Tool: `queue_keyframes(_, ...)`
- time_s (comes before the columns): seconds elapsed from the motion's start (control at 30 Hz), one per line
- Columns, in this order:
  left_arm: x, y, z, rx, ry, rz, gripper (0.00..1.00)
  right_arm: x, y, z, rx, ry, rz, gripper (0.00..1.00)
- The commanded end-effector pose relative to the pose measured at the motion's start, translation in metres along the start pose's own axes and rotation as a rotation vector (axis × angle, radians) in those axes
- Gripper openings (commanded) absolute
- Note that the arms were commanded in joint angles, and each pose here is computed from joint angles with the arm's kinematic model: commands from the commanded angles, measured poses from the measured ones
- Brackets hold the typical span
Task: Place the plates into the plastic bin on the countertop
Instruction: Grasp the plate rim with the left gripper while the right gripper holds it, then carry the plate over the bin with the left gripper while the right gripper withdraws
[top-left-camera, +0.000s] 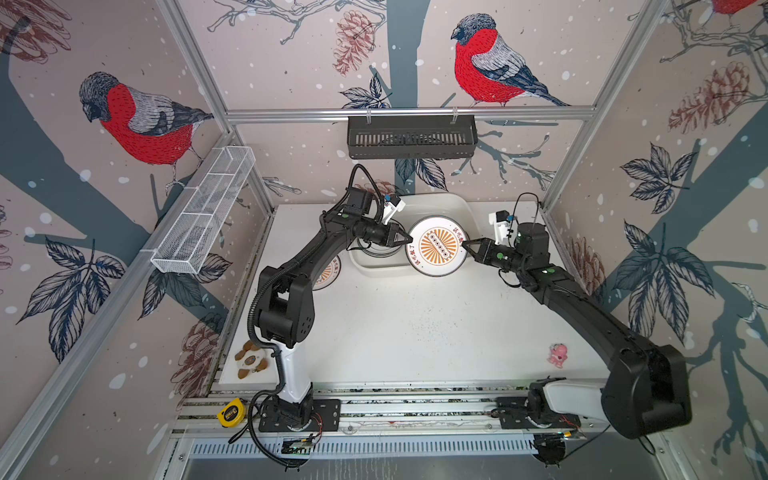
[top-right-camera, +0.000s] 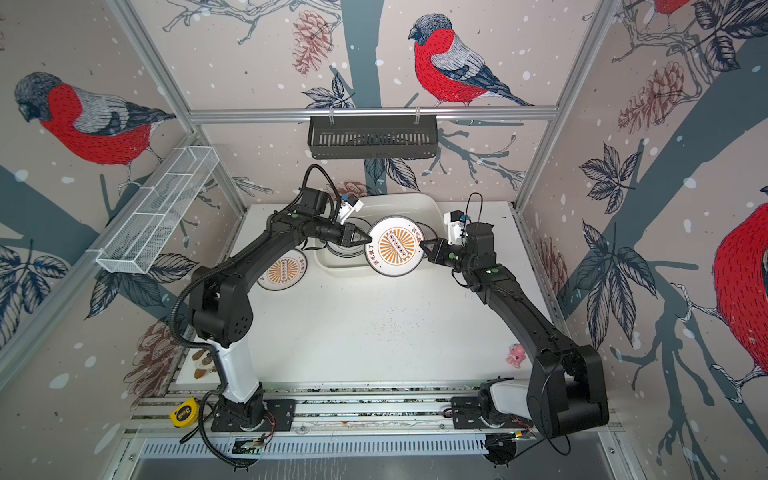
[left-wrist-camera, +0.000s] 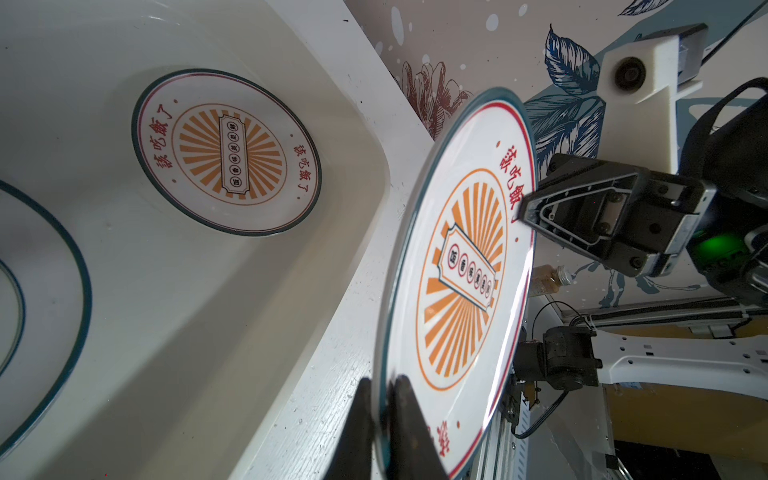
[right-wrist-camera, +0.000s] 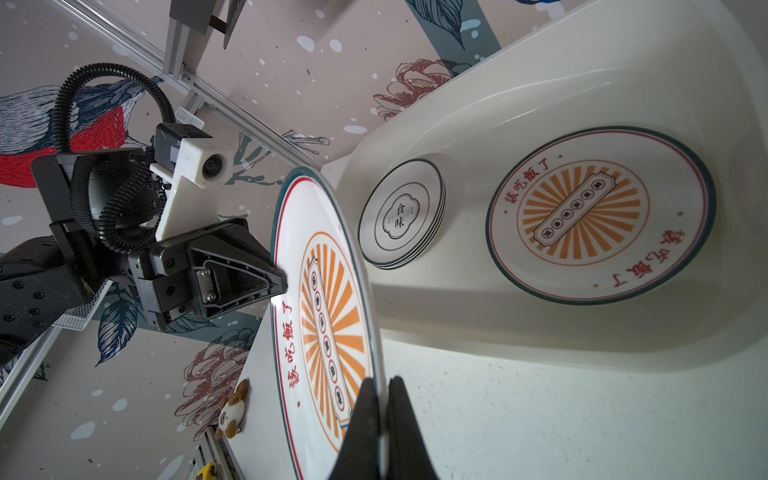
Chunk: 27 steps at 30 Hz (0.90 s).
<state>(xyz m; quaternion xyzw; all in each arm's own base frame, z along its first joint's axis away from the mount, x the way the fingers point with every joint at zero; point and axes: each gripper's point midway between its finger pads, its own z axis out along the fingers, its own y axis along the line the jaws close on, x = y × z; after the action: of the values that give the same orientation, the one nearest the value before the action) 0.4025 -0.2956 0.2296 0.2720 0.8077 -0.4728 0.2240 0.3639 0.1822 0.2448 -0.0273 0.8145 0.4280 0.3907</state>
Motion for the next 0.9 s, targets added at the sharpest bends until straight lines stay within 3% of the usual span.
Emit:
queue_keyframes(0.0,-0.003,-0.005,0.000,0.010,-0.001,0.032,0.06,-0.010,0.011,-0.001,-0.036,-0.041,-0.026,0.02)
queue_keyframes(0.07,-0.004,-0.005,0.000,0.011,-0.001,0.032,0.04,-0.010,0.011,-0.001,-0.035,-0.040,-0.027,0.07)
queue_keyframes(0.27,-0.011,-0.005,-0.002,-0.009,-0.016,0.047,0.00,-0.010,0.007,-0.002,-0.008,-0.047,-0.030,0.38)
queue_keyframes(0.37,-0.019,-0.006,-0.004,-0.025,-0.034,0.063,0.00,-0.012,0.005,-0.003,0.009,-0.054,-0.034,0.45)
queue_keyframes(0.87,-0.083,0.021,-0.007,-0.177,-0.191,0.088,0.00,-0.025,-0.024,-0.052,0.153,-0.165,-0.006,0.49)
